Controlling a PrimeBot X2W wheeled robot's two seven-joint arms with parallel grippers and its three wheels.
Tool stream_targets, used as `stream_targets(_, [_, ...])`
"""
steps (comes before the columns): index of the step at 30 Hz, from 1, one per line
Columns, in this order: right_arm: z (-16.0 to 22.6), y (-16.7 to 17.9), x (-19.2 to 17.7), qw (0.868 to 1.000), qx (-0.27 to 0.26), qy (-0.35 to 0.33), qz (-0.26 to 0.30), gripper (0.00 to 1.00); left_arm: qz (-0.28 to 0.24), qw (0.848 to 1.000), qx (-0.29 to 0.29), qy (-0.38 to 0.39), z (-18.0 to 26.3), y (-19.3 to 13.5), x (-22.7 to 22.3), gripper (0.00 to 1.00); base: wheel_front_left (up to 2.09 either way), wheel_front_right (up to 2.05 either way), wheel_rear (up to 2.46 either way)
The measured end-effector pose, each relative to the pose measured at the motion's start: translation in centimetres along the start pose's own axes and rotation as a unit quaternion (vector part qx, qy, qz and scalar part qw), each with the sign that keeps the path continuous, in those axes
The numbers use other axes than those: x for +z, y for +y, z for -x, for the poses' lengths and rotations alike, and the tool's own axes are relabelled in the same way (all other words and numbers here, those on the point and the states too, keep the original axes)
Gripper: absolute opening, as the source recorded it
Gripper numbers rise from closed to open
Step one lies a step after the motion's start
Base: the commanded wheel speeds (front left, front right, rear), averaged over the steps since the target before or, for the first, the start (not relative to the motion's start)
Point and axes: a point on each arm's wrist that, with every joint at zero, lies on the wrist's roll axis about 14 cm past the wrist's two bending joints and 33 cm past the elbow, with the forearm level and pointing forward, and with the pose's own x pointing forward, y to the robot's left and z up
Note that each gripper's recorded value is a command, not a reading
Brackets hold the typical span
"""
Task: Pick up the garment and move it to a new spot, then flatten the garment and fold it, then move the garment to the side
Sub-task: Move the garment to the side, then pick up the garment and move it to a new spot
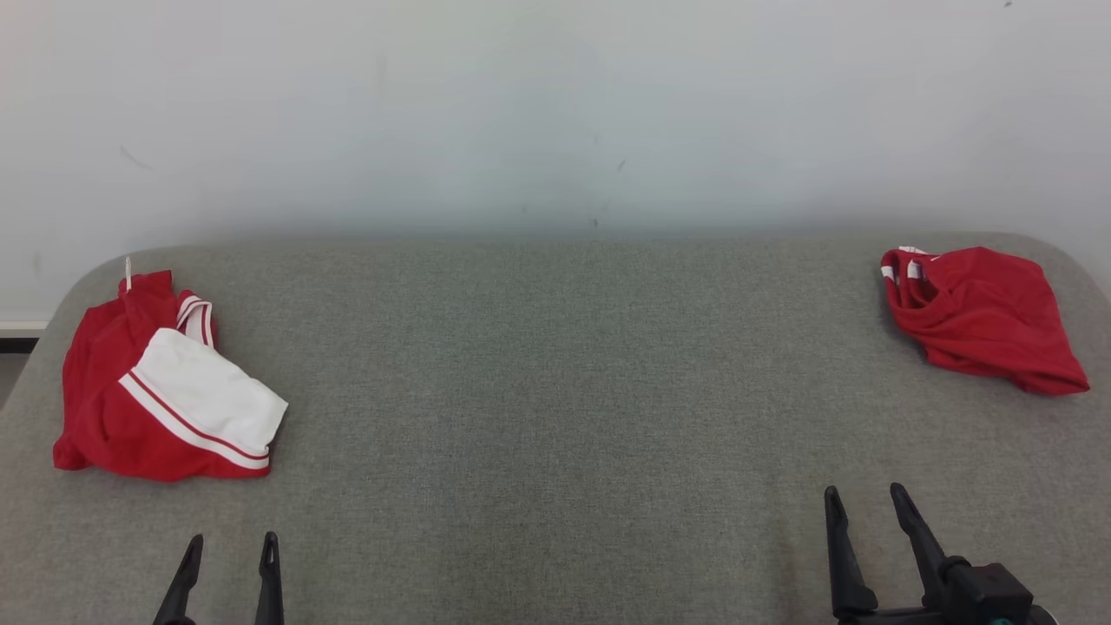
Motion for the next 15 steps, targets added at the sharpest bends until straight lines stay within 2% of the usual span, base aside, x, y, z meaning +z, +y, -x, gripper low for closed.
stream_targets(15, [0.1,1.5,-0.9,1.000,0.020,0.014,-0.012,1.00,-0.005,1.000,0.001,0.010,0.1,0.3,-0.6,1.00,0.00,0.00,0.00])
